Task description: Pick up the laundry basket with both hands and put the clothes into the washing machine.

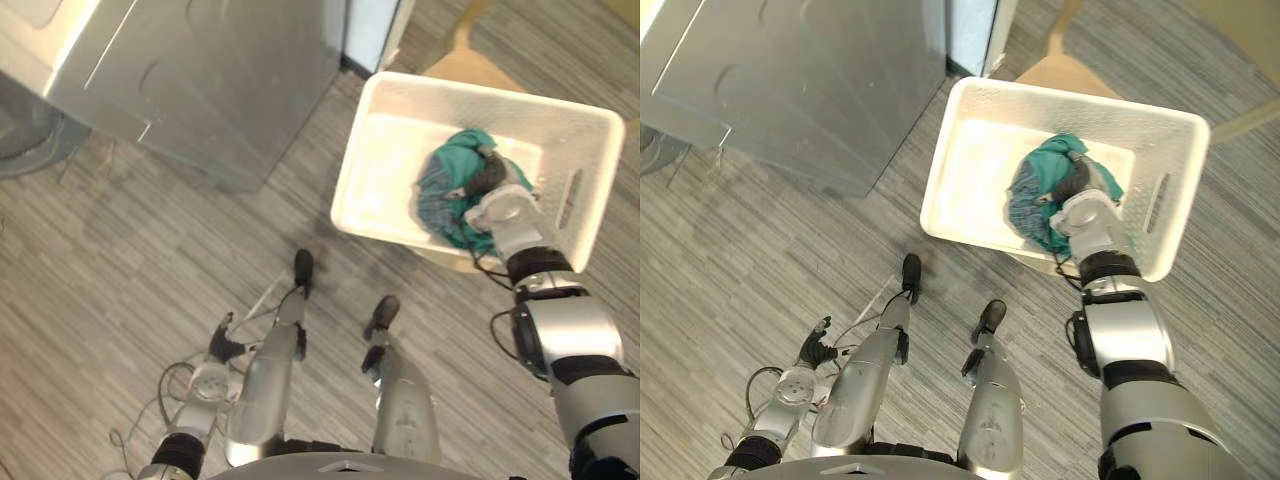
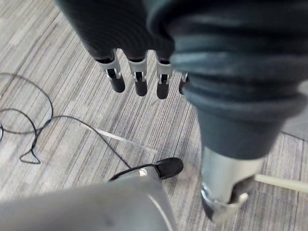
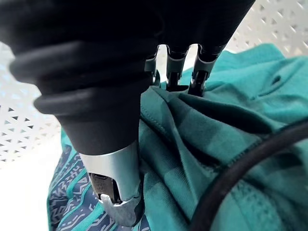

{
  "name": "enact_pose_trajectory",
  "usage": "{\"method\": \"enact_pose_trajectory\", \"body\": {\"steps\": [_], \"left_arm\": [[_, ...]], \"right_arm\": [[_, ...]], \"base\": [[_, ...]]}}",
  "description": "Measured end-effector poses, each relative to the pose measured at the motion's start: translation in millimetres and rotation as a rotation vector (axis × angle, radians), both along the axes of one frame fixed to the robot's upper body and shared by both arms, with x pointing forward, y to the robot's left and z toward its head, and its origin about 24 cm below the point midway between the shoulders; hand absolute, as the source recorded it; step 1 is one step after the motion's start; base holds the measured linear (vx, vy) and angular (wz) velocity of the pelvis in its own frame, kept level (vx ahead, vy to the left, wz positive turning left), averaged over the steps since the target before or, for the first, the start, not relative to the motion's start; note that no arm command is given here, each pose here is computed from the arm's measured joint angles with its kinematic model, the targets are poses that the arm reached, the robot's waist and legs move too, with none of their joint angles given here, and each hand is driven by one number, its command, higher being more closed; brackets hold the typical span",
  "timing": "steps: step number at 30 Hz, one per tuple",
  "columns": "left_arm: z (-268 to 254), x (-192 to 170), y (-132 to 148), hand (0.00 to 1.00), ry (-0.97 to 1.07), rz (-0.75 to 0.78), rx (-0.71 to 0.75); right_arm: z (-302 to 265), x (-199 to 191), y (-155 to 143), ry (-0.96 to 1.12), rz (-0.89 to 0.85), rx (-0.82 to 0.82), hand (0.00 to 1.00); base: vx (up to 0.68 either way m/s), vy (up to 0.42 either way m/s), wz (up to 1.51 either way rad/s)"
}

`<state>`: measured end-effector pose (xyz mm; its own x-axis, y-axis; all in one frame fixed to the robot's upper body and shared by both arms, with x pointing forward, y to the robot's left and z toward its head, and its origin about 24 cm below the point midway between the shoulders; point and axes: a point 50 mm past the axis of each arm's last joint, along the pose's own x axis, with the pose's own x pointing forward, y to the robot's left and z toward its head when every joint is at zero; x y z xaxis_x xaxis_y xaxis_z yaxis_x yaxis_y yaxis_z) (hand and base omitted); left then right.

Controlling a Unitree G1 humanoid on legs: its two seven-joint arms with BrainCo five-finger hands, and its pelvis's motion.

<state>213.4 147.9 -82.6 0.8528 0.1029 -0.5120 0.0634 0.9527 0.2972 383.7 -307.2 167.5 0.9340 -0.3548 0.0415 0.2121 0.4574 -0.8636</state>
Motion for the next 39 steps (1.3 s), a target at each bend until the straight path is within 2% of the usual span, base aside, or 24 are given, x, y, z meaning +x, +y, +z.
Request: {"method": "enact_pose_trajectory", "body": {"steps": [2, 5, 12, 13, 15, 19, 28, 30, 32, 35, 39], "left_arm": [[9.0, 6.7, -10.8, 0.0, -0.045, 0.012, -0.032], [23.3, 15.6, -15.7, 0.0, -0.113, 0.042, -0.071], [50.2, 29.7, -8.6, 0.0, -0.225, 0.152, -0.114], [52.0, 30.6, -7.4, 0.0, -0.234, 0.159, -0.114], [55.1, 34.1, -5.7, 0.0, -0.243, 0.168, -0.114], [57.2, 35.7, 4.3, 0.0, -0.257, 0.23, -0.106], [54.9, 34.0, 11.7, 0.0, -0.253, 0.307, -0.112], [48.3, 31.6, 13.5, 0.0, -0.223, 0.327, -0.117], [37.7, 26.9, 15.5, 0.0, -0.174, 0.344, -0.115], [30.2, 22.9, 17.1, 0.0, -0.138, 0.342, -0.103], [16.9, 14.4, 16.2, 0.0, -0.073, 0.336, -0.093]], "right_arm": [[13.7, -2.7, -6.3, 0.007, -0.004, -0.186, 0.0], [23.6, -3.7, -4.6, 0.012, 0.012, -0.335, 0.0], [-1.8, 3.9, 30.1, 0.113, 0.123, -0.45, 0.0], [-2.8, 4.5, 32.7, 0.11, 0.127, -0.443, 1.0], [-3.9, 5.0, 34.5, 0.096, 0.119, -0.395, 1.0], [-15.8, -1.9, 27.2, 0.052, 0.092, -0.177, 1.0], [-36.3, -12.1, 14.0, -0.013, -0.001, 0.113, 1.0], [-43.2, -13.7, 15.1, -0.049, -0.023, 0.245, 1.0], [-57.5, -20.4, 12.0, -0.117, -0.082, 0.501, 1.0], [-57.4, -29.4, 2.4, -0.259, -0.16, 0.73, 1.0], [-31.1, -42.2, -4.2, -0.541, -0.179, 0.931, 1.0]], "base": [[-0.04, 0.002, 0.35], [-0.01, -0.019, 0.4], [0.01, -0.06, 0.23], [0.02, -0.054, 0.06], [0.0, -0.048, 0.02], [-0.01, -0.043, 0.02], [0.02, -0.011, 0.05], [0.04, -0.02, 0.04], [0.03, -0.028, 0.06], [-0.01, -0.041, -0.01], [-0.01, -0.013, -0.01]]}}
